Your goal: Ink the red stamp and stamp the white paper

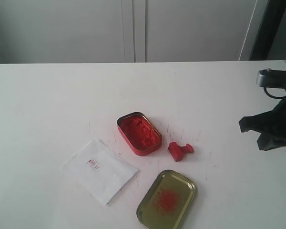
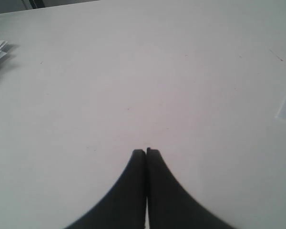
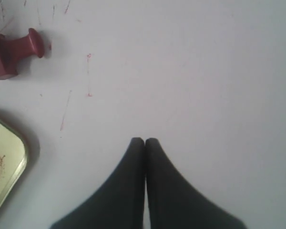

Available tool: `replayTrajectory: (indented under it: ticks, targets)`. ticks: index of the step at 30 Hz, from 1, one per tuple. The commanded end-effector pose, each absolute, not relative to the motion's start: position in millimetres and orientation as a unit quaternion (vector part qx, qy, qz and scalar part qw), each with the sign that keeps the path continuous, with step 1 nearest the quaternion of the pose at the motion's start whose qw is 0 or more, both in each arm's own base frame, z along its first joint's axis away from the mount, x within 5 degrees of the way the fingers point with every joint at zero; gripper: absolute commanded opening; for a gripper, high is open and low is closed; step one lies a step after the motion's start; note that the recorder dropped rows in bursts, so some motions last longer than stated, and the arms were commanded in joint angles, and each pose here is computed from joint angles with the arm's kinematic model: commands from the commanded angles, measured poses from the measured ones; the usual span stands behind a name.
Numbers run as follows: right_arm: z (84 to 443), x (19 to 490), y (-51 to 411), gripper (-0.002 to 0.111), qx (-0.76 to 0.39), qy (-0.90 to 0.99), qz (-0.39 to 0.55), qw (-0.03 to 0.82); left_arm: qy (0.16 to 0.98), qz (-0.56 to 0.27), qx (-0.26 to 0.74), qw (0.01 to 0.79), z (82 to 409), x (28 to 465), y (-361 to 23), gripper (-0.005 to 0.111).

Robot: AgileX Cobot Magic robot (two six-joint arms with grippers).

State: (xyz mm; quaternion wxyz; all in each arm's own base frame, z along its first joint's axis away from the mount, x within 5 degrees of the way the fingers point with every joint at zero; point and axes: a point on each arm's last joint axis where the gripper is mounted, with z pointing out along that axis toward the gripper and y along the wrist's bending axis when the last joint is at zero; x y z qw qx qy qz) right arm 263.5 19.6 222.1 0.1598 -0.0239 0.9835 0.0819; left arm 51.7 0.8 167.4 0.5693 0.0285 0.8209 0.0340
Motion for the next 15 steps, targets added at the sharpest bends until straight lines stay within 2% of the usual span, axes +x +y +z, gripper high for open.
replayTrajectory:
  ticks: [1, 15]
  targets:
    - [225.4, 261.5, 7.5, 0.000, -0.004, 0.983, 0.080, 0.168, 0.822, 0.030, 0.027, 0.568, 166.4, 51.7, 0.5, 0.000]
    - [264.7, 229.2, -2.3, 0.000, -0.037, 0.969, 0.019, 0.245, 0.822, 0.030, 0.027, 0.568, 166.4, 51.7, 0.5, 0.000]
